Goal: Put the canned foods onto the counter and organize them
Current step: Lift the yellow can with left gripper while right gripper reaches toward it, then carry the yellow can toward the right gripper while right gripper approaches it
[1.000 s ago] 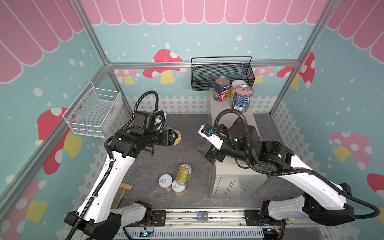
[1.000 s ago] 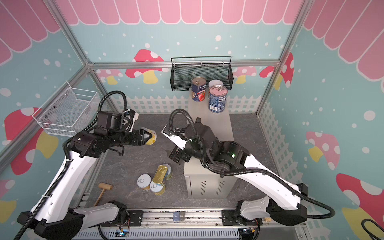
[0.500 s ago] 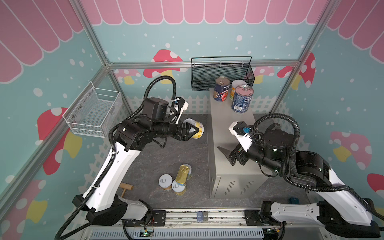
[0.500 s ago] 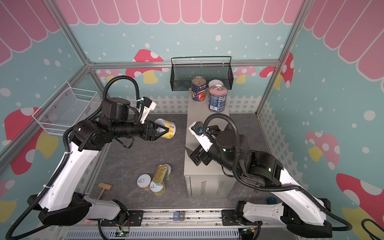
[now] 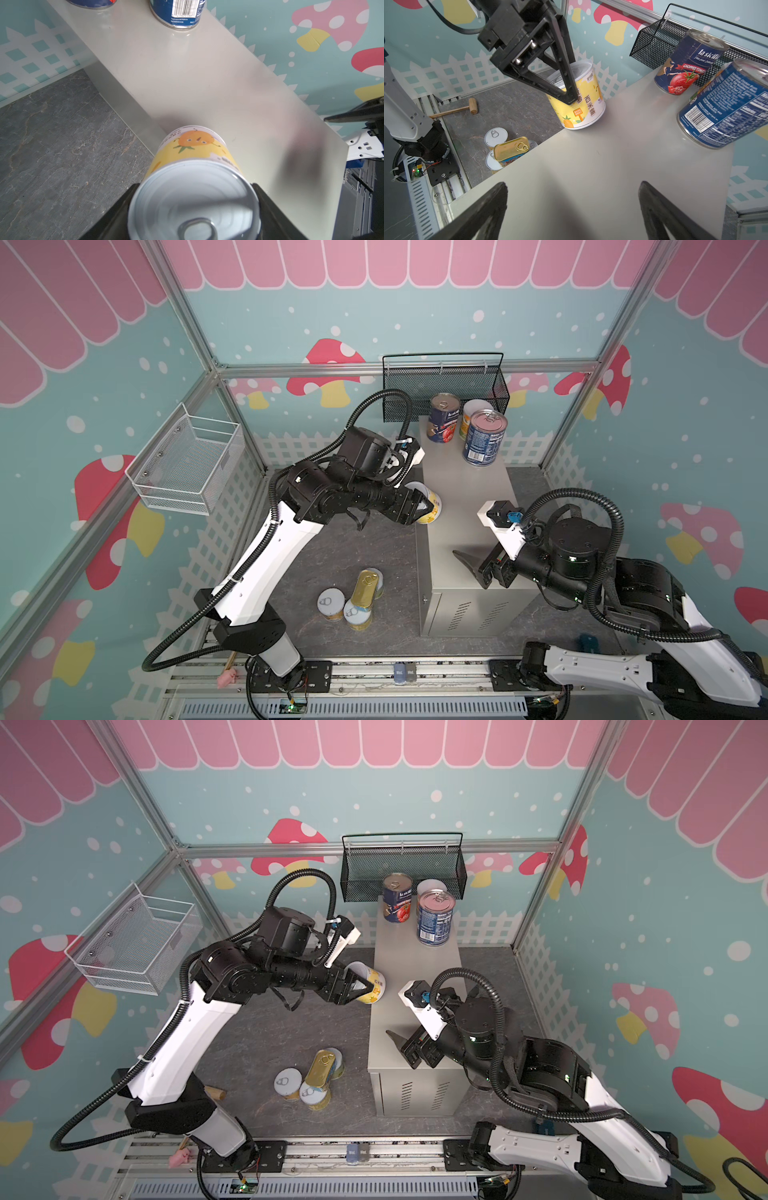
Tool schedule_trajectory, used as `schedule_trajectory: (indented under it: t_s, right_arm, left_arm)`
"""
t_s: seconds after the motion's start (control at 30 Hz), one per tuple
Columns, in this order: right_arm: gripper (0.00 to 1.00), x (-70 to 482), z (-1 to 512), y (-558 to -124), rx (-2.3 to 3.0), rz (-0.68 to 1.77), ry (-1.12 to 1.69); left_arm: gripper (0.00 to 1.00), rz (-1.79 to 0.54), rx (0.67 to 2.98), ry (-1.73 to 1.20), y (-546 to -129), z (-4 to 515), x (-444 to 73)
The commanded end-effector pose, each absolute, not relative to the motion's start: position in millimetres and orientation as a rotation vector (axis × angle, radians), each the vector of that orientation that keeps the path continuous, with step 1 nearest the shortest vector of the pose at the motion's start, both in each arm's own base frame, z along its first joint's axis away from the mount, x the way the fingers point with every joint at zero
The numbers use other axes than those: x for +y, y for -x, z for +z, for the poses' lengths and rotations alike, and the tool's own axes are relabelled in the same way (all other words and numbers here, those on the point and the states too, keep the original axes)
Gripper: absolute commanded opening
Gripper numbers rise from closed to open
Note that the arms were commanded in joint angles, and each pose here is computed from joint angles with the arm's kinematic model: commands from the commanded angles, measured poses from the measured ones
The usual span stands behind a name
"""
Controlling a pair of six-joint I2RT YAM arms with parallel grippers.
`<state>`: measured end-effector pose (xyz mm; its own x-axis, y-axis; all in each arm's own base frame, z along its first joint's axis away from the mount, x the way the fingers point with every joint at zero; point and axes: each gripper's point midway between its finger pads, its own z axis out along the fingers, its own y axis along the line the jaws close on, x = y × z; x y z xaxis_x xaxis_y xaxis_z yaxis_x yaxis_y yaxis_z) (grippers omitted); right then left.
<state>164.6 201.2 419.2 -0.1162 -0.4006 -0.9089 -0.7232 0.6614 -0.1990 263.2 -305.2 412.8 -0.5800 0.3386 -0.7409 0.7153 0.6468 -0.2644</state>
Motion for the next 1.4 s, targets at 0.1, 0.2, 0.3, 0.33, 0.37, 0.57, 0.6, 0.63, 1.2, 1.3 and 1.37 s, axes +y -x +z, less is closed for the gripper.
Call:
schedule_trajectory:
  t_s: [0.1,0.2,0.3,0.33,0.37,0.57,0.6,0.63,1.2,1.3,1.37]
  right_arm:
    - [0.99,201.0,410.1,-167.9,1.740,0.305,0.930]
    - [0.99,199.5,408.7,-169.3,1.742,0.295,0.922]
    - [1.00,196.1,407.6,-171.2,1.747,0.277,0.906]
    - [0.99,193.7,407.5,-173.2,1.751,0.265,0.889]
    - [0.99,189.8,407.6,-176.8,1.755,0.239,0.862]
    - [1.00,174.1,414.7,-190.2,1.754,0.151,0.741]
    - [0.99,174.2,415.2,-191.2,1.752,0.147,0.734]
    - [0.99,173.3,415.3,-192.3,1.751,0.140,0.725]
    - [0.99,175.8,417.7,-197.4,1.637,0.114,0.715]
    - [0.99,189.1,416.6,-193.4,1.595,0.155,0.778]
    - [0.99,199.4,410.1,-192.9,1.579,0.157,0.833]
  left_arm:
    - [0.29,-0.719,2.147,-0.871,-263.3,426.0,-316.8]
    - [0.33,-0.721,2.155,-0.887,-266.1,421.9,-324.5]
    - [0.38,-0.724,2.163,-0.887,-270.1,418.6,-331.4]
    - [0.39,-0.724,2.169,-0.888,-271.5,416.3,-333.6]
    - [0.40,-0.726,2.171,-0.889,-272.8,415.1,-336.1]
    - [0.49,-0.734,2.185,-0.908,-276.6,406.1,-348.6]
    - [0.52,-0.733,2.186,-0.911,-277.3,404.9,-350.2]
    - [0.54,-0.733,2.187,-0.911,-278.2,404.0,-351.2]
    - [0.36,-0.785,2.130,-0.932,-273.4,419.7,-355.4]
    - [0.32,-0.803,2.107,-0.950,-265.9,426.9,-351.8]
    - [0.28,-0.813,2.089,-0.965,-260.0,432.1,-348.2]
